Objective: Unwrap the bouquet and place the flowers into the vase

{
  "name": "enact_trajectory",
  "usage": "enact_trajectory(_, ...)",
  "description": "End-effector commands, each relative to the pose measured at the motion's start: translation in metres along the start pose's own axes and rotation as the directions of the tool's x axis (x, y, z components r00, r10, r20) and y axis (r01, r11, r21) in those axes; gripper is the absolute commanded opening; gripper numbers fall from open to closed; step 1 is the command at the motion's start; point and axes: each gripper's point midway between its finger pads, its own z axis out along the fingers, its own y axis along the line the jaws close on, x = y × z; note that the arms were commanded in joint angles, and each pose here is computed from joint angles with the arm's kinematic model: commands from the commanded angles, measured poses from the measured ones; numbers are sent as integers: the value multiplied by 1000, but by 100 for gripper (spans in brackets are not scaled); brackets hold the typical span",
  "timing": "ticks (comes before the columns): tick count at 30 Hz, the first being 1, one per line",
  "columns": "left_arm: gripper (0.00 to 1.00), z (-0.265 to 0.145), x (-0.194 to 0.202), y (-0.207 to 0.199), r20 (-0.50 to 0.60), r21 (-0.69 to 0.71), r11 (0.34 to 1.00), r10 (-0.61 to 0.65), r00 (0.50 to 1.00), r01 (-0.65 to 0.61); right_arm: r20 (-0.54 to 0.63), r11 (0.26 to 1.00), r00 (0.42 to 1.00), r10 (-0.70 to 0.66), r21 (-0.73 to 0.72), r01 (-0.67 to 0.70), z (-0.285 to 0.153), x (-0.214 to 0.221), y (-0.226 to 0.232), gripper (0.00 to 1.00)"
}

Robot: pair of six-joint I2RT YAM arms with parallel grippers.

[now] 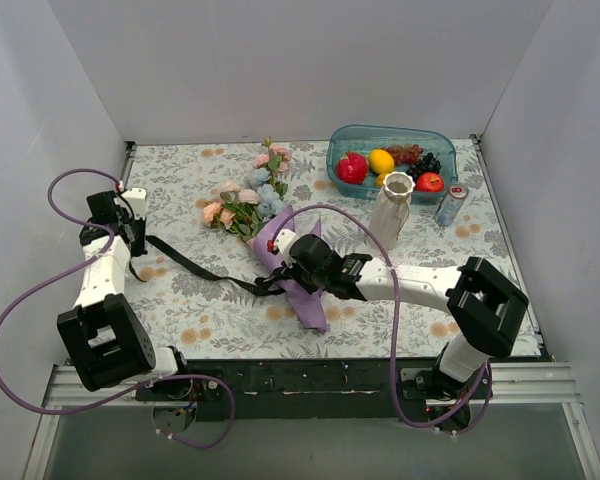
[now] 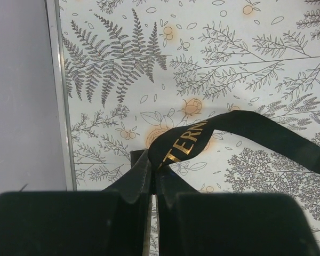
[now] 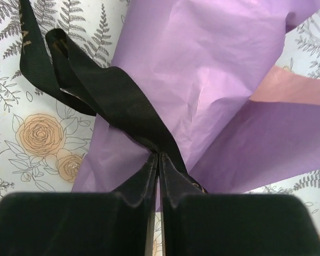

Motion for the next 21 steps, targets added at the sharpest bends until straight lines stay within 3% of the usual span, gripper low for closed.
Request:
enact_trajectory(1,0,-3,-8,0,38,5,1000,9,999,-10,30,1000,1000,0,8,0,-8,-15,-3,6)
enact_trajectory(2,0,-2,-6,0,34,7,1000,11,999,-11,30,1000,1000,3,14,-4,-11,-15,-4,1)
enact_trajectory(6,0,-1,-7,1,38,4,1000,10,999,-10,50,999,998,24,45,-26,-31,-21,-13,1)
enact_trajectory(13,0,2,-6,1,37,8,1000,18,999,-18,191,977,976,102,167,-135,-104,-32,-47,1)
enact_trajectory(16,0,1,-13,11,56,-17,1000,8,998,-7,167,932,972,164,296,-208,-130,-7,-70,1)
enact_trajectory(21,0,8,-17,38,42,-53,997,-56,998,59,155,735,940,304,589,-335,-174,45,-119,1)
